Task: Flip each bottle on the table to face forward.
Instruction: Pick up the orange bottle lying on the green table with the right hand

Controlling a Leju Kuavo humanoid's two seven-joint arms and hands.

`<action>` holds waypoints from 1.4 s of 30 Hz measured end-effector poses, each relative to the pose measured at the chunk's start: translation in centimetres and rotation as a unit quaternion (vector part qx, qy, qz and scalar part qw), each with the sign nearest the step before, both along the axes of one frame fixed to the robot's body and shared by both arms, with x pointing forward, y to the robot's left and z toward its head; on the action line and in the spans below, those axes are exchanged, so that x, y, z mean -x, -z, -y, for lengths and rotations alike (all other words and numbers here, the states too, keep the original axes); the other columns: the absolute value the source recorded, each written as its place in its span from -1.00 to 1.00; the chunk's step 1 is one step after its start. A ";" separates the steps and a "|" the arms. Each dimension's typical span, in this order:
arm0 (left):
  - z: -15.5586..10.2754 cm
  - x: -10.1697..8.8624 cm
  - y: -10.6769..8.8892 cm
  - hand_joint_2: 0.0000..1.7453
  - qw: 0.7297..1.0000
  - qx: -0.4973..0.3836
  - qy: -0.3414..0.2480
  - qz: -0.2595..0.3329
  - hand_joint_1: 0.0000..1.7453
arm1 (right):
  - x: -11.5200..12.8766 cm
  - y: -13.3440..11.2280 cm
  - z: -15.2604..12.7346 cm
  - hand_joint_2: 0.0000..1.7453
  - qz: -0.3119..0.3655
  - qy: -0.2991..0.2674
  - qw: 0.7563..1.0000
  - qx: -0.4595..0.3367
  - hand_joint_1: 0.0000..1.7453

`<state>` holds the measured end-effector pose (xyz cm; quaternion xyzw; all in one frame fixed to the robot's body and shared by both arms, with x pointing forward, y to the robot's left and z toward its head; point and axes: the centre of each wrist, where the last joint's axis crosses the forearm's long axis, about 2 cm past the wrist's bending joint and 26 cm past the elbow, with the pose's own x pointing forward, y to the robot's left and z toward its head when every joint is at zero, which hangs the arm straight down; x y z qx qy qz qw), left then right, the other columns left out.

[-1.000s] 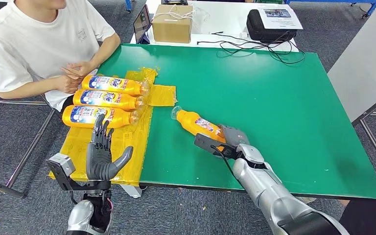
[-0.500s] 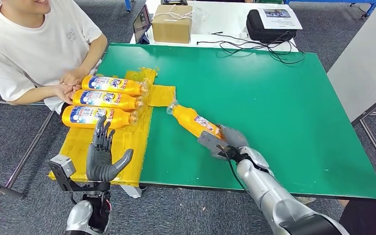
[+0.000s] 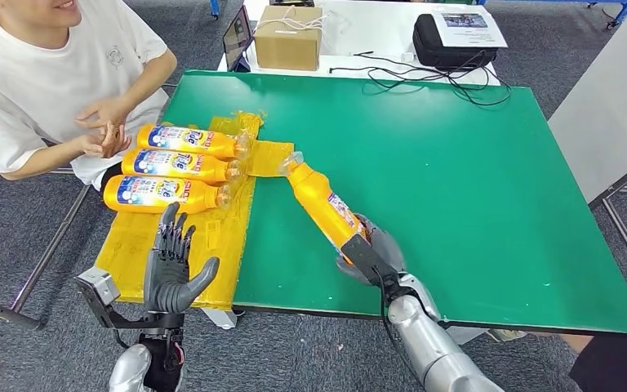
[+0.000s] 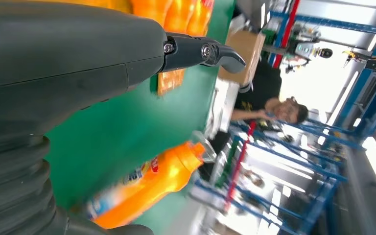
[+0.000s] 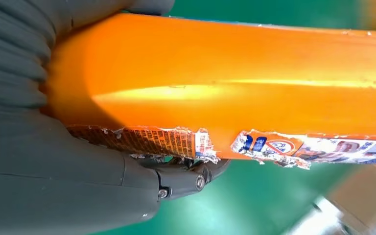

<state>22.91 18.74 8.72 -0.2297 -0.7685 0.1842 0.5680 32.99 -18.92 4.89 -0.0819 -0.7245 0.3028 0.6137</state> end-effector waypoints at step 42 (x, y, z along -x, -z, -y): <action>4.2 0.2 -0.3 1.00 0.983 -0.016 0.179 0.038 -1.00 | 7.1 -3.0 -13.9 1.00 0.123 -0.204 0.970 -0.044 1.00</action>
